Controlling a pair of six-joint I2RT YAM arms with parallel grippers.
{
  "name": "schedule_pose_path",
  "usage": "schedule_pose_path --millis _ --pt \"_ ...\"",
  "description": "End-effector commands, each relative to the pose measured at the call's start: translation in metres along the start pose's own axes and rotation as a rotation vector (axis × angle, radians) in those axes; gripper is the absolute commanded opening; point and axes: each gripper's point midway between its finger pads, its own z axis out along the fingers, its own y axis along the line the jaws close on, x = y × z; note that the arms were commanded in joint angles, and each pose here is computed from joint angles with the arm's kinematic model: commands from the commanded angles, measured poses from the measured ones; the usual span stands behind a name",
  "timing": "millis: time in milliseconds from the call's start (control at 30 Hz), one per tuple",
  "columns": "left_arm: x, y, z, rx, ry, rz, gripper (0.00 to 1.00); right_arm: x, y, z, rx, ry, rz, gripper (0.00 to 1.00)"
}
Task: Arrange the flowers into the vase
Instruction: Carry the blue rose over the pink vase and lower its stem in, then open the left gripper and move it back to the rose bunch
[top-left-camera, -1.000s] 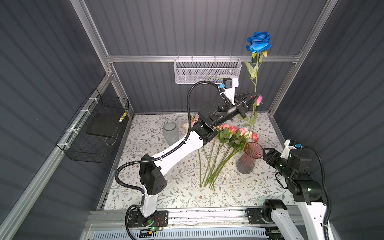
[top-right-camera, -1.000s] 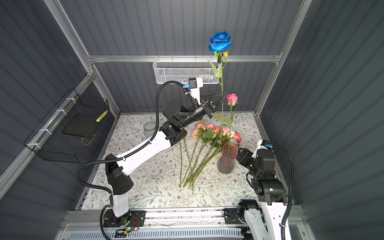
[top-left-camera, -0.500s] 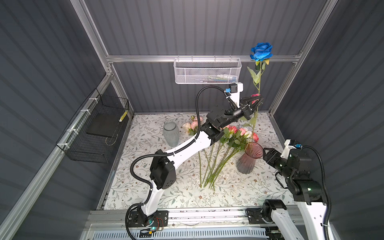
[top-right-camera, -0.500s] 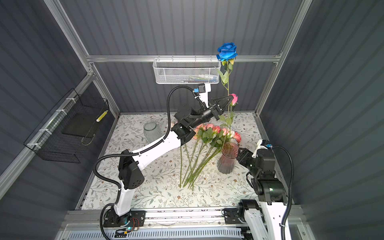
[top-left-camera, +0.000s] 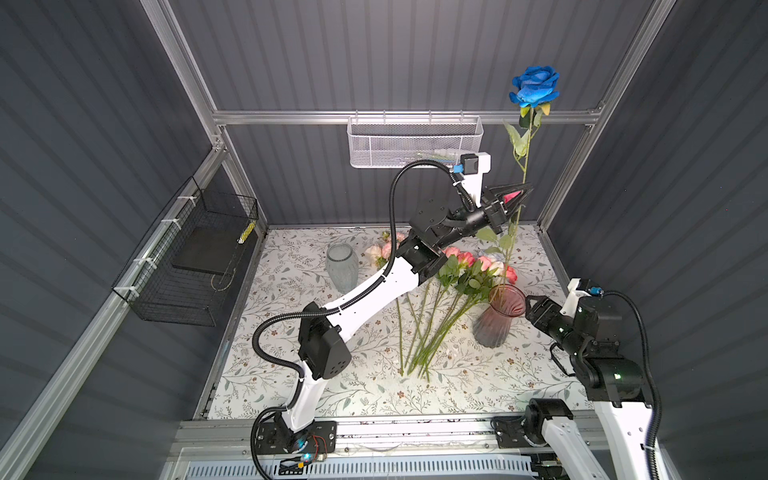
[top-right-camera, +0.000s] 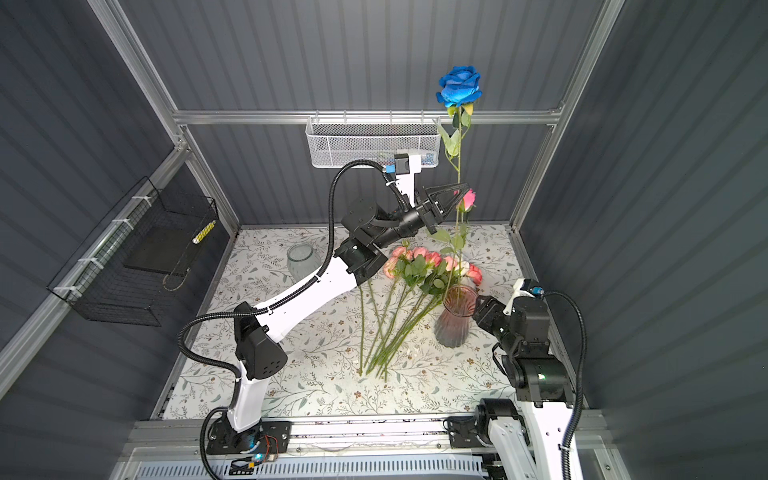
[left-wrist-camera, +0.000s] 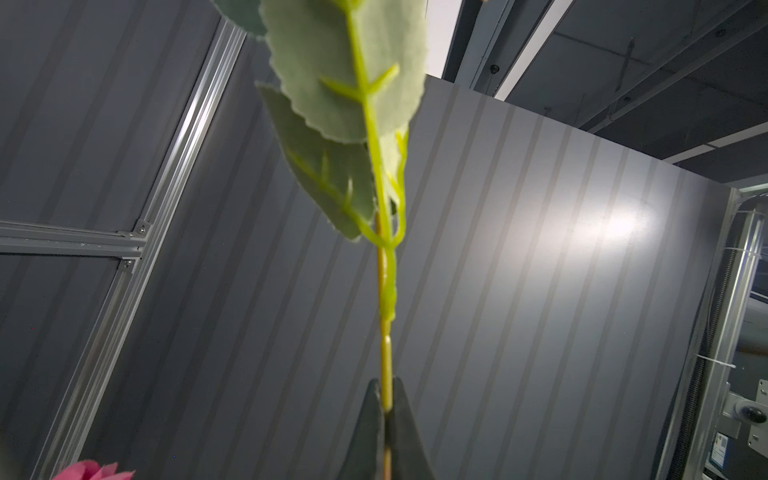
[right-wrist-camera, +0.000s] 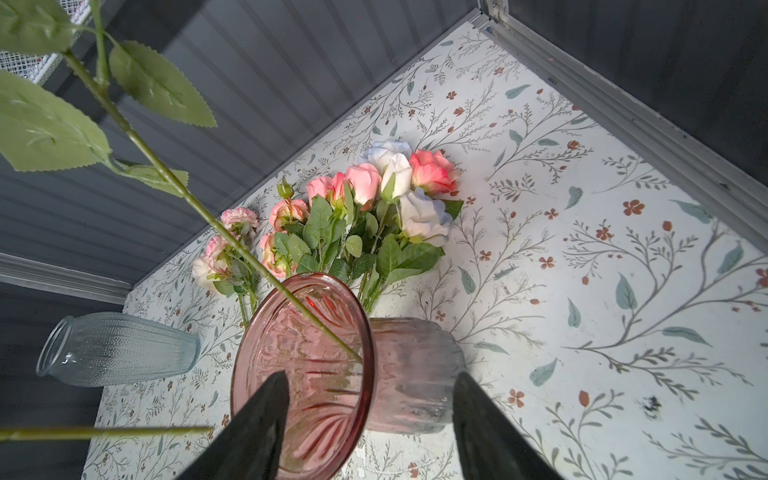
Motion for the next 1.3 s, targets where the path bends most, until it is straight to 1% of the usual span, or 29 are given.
schedule_pose_path --millis 0,200,433,633,767,967,1167,1200,1233,1267 --pt "-0.010 -0.015 0.001 0.041 -0.015 0.012 0.00 -0.002 0.002 -0.002 -0.011 -0.011 0.001 0.64" --pt "-0.001 -0.004 0.002 0.039 -0.044 -0.017 0.00 -0.002 -0.002 -0.006 0.006 -0.023 -0.011 0.64" --pt "-0.008 -0.007 0.007 0.053 -0.054 -0.008 0.00 -0.003 -0.003 -0.005 0.011 -0.028 -0.016 0.65" --pt "0.002 0.002 0.005 0.056 -0.098 -0.027 0.00 -0.001 -0.003 -0.003 0.007 -0.023 -0.012 0.65" --pt "0.010 0.006 0.005 0.063 -0.103 -0.037 0.00 -0.003 -0.003 -0.006 0.010 -0.030 -0.017 0.65" --pt "0.032 0.013 -0.001 0.047 -0.075 -0.034 0.00 -0.002 -0.003 -0.005 0.009 -0.029 -0.017 0.65" --pt "0.075 0.015 -0.016 0.003 0.020 -0.005 0.00 -0.001 -0.002 -0.004 0.001 -0.027 -0.014 0.65" --pt "0.083 0.015 -0.020 -0.005 0.041 -0.003 0.02 -0.001 -0.001 -0.004 -0.002 -0.027 -0.014 0.65" --pt "0.092 0.018 -0.024 -0.018 0.063 -0.002 0.09 -0.001 0.000 -0.004 -0.006 -0.026 -0.013 0.65" --pt "0.098 0.019 -0.028 -0.030 0.084 -0.001 0.12 -0.002 0.000 -0.004 -0.008 -0.026 -0.013 0.66"
